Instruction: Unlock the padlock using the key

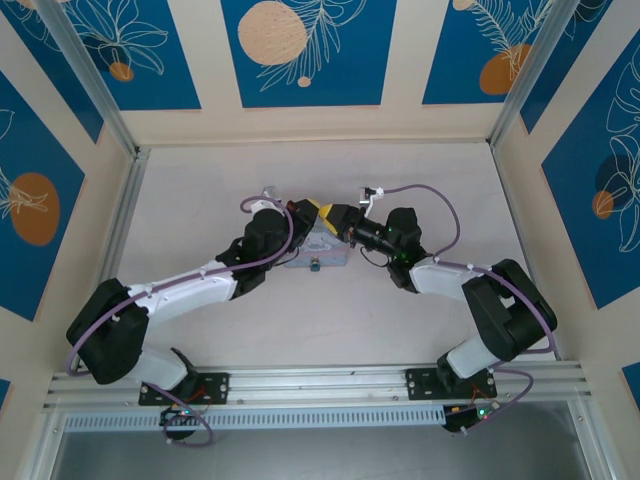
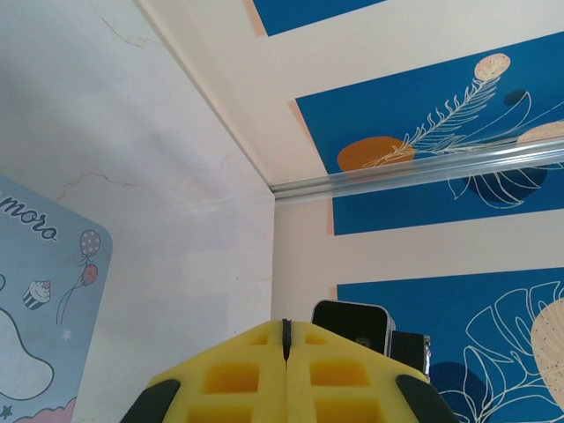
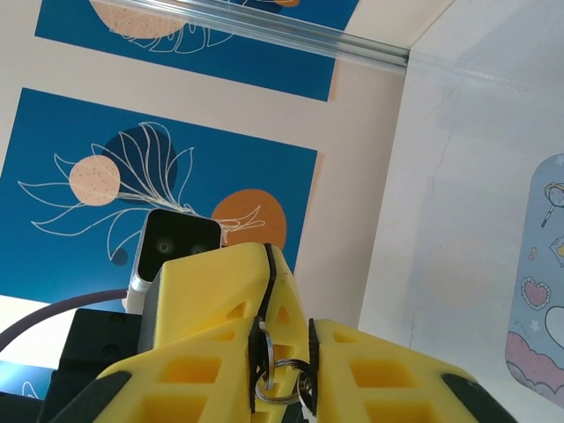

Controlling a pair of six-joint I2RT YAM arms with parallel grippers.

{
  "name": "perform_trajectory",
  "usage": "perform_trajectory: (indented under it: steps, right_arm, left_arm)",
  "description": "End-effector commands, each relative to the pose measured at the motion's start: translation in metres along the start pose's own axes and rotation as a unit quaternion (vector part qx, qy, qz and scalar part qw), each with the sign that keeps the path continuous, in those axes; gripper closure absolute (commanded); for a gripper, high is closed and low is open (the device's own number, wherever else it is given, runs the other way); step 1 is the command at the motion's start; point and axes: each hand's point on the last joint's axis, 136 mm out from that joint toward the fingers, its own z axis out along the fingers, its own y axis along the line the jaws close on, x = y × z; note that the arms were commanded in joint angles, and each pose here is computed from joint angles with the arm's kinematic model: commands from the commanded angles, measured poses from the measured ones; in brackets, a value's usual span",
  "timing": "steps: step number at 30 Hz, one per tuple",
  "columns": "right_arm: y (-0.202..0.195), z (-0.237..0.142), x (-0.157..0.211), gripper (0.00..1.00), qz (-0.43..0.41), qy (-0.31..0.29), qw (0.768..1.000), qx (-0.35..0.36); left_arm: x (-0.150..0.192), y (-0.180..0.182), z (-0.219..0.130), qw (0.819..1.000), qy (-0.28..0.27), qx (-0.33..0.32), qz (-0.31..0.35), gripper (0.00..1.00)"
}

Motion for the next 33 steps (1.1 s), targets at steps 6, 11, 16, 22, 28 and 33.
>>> perform_trajectory:
  steps: [6, 11, 16, 22, 28, 33]
  right_arm:
    - [0.013, -0.005, -0.006, 1.00, -0.017, -0.006, 1.000, -0.014]
    - [0.010, -0.010, -0.009, 1.00, -0.013, -0.009, 1.000, -0.011]
    - [0.002, -0.017, -0.009, 1.00, -0.005, -0.010, 1.000, -0.003]
    - [-0.010, -0.028, -0.002, 1.00, 0.002, 0.001, 1.000, 0.018]
    - [-0.036, -0.054, 0.002, 1.00, 0.011, 0.002, 0.996, 0.093]
    - [-0.046, -0.081, 0.000, 1.00, -0.008, 0.005, 0.987, 0.162]
  left_arm:
    - [0.006, -0.001, 0.000, 1.000, -0.004, 0.004, -0.004, 1.00]
    - [0.004, -0.001, -0.003, 1.000, -0.007, 0.001, 0.001, 0.86]
    - [-0.004, -0.006, -0.011, 1.000, -0.017, -0.002, 0.020, 0.29]
    - [-0.014, -0.008, -0.027, 0.997, -0.009, -0.028, 0.065, 0.06]
    - [-0.006, 0.014, -0.052, 0.979, 0.066, -0.089, 0.171, 0.01]
    - [0.027, 0.047, -0.076, 0.933, 0.189, -0.113, 0.285, 0.00]
